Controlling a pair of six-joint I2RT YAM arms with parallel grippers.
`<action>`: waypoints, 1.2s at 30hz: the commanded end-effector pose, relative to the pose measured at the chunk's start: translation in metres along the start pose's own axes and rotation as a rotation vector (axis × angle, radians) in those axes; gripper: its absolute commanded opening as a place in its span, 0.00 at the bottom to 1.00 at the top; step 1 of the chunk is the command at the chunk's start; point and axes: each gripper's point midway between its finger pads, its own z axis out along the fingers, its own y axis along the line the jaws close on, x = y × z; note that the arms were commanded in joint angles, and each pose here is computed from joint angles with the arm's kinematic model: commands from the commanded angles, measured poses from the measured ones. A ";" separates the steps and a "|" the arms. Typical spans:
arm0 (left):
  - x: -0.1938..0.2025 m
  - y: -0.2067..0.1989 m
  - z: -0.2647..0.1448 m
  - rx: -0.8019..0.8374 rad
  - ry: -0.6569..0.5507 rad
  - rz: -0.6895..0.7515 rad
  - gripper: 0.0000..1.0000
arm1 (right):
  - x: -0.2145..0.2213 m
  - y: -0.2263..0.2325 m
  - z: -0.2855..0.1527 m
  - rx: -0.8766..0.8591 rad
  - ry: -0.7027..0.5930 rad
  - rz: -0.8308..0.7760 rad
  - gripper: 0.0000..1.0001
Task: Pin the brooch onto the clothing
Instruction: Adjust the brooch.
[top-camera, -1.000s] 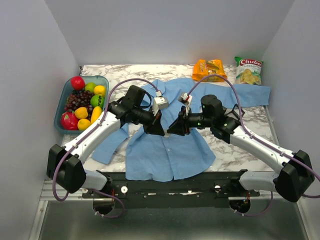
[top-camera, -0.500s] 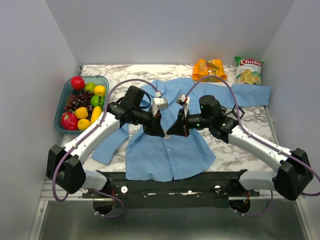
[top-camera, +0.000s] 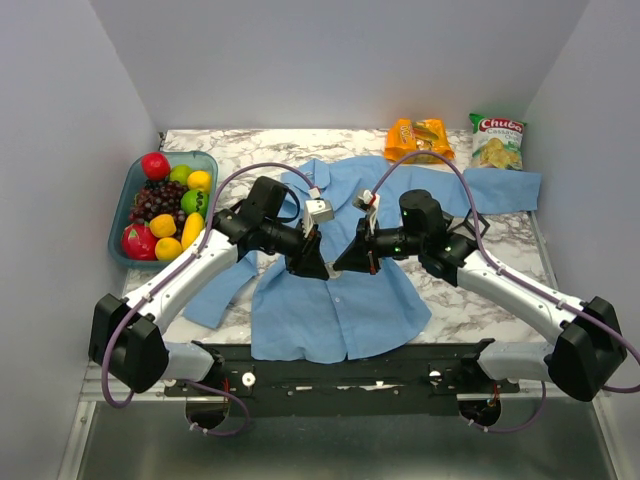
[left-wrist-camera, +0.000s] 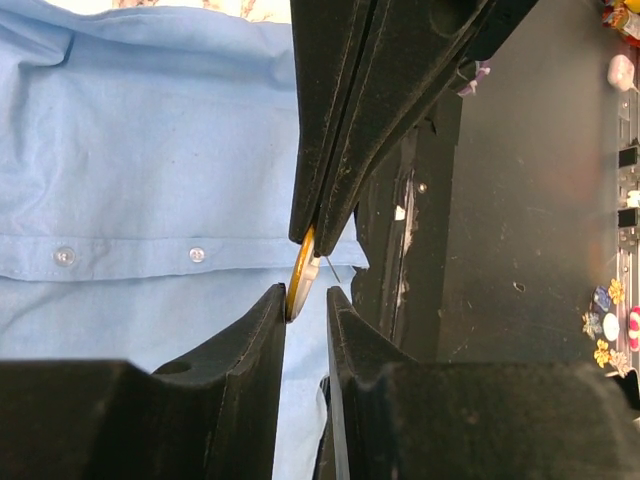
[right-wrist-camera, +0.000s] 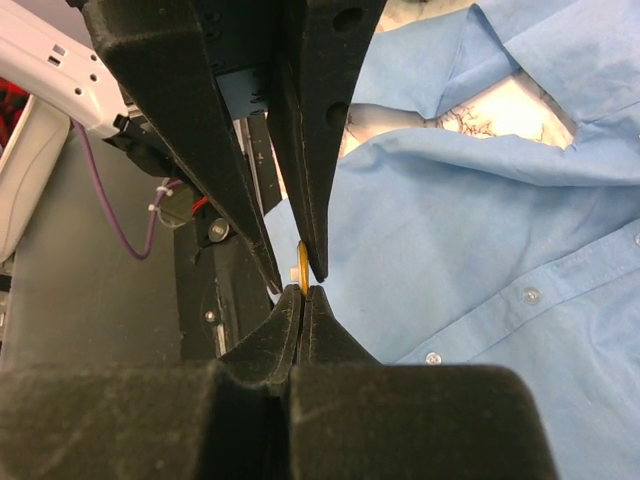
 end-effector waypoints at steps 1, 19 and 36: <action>-0.003 -0.009 -0.001 0.038 -0.024 0.020 0.29 | -0.007 0.012 -0.004 -0.046 -0.025 -0.024 0.01; -0.013 0.049 -0.009 -0.243 -0.157 -0.049 0.00 | -0.007 -0.009 -0.005 0.082 -0.052 0.008 0.36; 0.041 0.182 -0.089 -1.218 0.186 -0.128 0.00 | -0.035 -0.022 -0.045 0.331 -0.293 -0.030 0.57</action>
